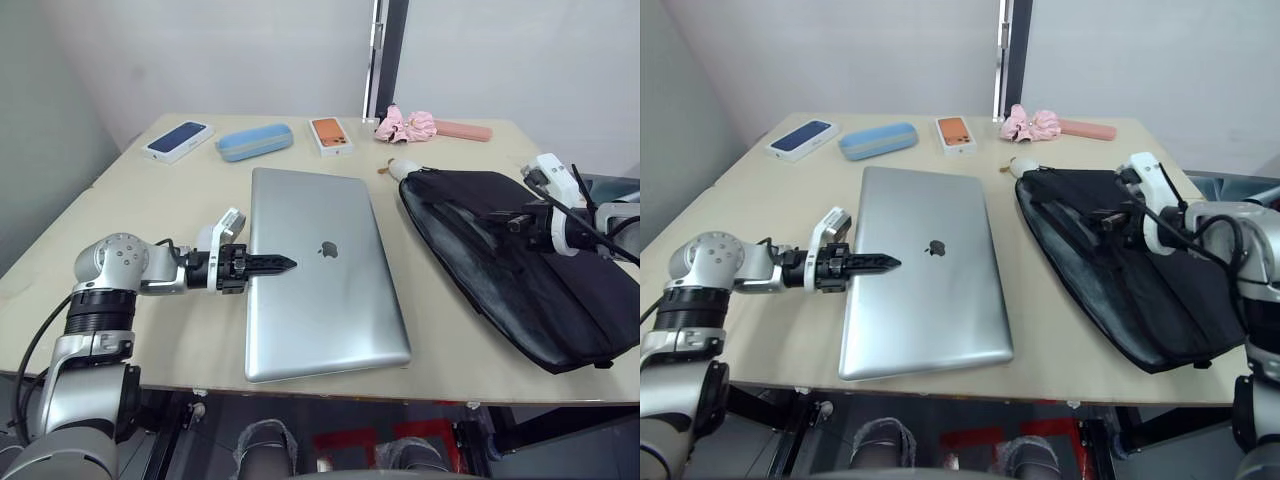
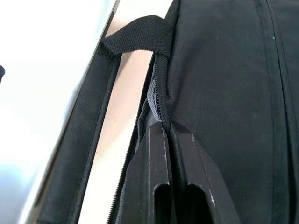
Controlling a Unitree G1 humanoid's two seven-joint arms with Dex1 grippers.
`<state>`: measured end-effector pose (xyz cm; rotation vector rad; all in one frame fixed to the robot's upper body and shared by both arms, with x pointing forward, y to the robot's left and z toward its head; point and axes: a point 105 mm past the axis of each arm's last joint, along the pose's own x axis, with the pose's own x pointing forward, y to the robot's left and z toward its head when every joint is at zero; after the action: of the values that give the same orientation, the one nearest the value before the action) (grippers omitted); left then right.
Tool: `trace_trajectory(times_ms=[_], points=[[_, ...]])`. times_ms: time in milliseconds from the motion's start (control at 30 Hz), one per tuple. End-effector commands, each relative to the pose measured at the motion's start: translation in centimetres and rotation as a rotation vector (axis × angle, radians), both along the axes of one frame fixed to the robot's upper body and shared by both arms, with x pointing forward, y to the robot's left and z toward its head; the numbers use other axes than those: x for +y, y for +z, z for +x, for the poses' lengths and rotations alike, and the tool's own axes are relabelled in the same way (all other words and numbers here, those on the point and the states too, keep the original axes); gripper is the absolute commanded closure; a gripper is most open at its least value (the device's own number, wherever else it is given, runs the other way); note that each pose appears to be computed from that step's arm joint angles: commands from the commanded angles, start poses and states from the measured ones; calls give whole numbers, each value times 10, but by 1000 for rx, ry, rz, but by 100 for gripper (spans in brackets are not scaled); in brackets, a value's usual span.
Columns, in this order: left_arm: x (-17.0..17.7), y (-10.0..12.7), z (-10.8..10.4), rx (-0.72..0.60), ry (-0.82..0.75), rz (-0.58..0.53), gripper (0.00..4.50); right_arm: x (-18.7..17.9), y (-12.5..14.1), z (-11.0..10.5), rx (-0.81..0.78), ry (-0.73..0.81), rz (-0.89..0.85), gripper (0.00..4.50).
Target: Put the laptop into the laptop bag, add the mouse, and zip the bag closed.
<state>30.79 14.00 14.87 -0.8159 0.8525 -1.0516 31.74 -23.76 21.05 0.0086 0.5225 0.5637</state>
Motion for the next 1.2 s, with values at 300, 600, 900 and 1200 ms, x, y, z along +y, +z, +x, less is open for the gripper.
trace_trajectory(times_ms=[300, 600, 900, 1200], points=[[-32, 55, 0, -106, -115, -229, 416, 13, 26, 5, 9, -19, 177, 448], [-60, 42, 13, 7, -70, -288, 416, 20, 34, 8, -1, -33, 255, 448], [-84, 41, 22, 72, -46, -343, 416, 24, 33, 5, -5, -22, 255, 448], [-117, 28, 37, 134, 10, -316, 416, 36, 32, 6, -15, -9, 330, 448]])
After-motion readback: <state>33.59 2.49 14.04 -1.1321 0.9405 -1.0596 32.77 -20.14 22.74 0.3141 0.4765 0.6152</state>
